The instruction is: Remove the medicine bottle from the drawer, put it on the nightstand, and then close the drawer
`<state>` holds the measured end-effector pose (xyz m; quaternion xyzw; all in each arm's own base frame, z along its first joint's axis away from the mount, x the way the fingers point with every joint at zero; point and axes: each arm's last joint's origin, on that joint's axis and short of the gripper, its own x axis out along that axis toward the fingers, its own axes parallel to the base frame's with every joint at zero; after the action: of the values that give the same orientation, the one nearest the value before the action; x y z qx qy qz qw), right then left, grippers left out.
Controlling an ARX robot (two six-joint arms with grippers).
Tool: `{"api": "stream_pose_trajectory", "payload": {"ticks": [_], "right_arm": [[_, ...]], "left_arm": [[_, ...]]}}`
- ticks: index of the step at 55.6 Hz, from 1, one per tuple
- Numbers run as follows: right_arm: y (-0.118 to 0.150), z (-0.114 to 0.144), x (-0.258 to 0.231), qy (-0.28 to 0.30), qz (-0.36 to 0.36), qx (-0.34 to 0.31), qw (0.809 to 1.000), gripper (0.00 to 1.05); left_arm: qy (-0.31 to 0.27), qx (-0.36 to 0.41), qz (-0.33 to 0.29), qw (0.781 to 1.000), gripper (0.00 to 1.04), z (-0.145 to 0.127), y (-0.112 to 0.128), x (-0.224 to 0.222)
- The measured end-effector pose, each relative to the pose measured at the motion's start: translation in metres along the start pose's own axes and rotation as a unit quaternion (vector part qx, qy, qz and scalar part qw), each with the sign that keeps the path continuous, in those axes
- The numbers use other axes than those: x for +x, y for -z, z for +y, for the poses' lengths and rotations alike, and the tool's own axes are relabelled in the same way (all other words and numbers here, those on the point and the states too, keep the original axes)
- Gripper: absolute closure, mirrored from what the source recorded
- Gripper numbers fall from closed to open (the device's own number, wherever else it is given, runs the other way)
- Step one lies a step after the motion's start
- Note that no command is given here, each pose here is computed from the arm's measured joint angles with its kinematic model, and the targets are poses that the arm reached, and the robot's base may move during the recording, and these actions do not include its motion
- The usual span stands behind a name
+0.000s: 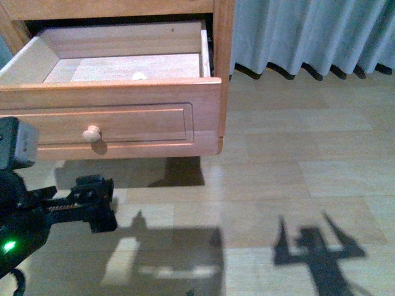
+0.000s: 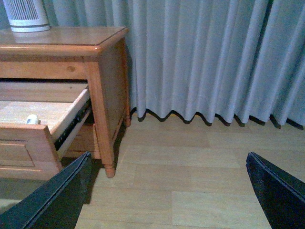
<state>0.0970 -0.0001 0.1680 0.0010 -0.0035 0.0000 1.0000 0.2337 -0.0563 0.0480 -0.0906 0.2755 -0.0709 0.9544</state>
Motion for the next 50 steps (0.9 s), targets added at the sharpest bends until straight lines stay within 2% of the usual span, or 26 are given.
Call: {"api": "stream_pose_trajectory", "payload": {"ticks": [11,18,26,27,29,32,36,50], "right_arm": [[0.0,0.0,0.0,0.0,0.0,0.0,1.0,0.07],[0.0,0.0,0.0,0.0,0.0,0.0,1.0,0.07],[0.0,0.0,0.0,0.0,0.0,0.0,1.0,0.07],[0.0,0.0,0.0,0.0,0.0,0.0,1.0,0.07],[0.0,0.0,0.0,0.0,0.0,0.0,1.0,0.07],[0.0,0.0,0.0,0.0,0.0,0.0,1.0,0.07],[0.0,0.0,0.0,0.0,0.0,0.0,1.0,0.07],[0.0,0.0,0.0,0.001,0.0,0.0,1.0,0.07]], "left_arm": [[0.015,-0.029,-0.013,0.999,0.06,0.014,-0.042,-0.044],[0.037,-0.038,-0.044,0.998,0.06,0.018,-0.077,-0.086],[0.07,-0.045,-0.081,0.993,0.06,0.02,-0.103,-0.14],[0.061,-0.031,-0.101,0.993,0.08,0.018,-0.105,-0.147],[0.012,0.004,-0.168,0.986,0.15,0.015,-0.106,-0.161],[-0.031,0.037,-0.221,0.974,0.23,0.011,-0.102,-0.178],[-0.055,0.062,-0.272,0.959,0.36,0.008,-0.095,-0.194],[-0.069,0.082,-0.273,0.956,0.8,0.013,-0.07,-0.189]]}}
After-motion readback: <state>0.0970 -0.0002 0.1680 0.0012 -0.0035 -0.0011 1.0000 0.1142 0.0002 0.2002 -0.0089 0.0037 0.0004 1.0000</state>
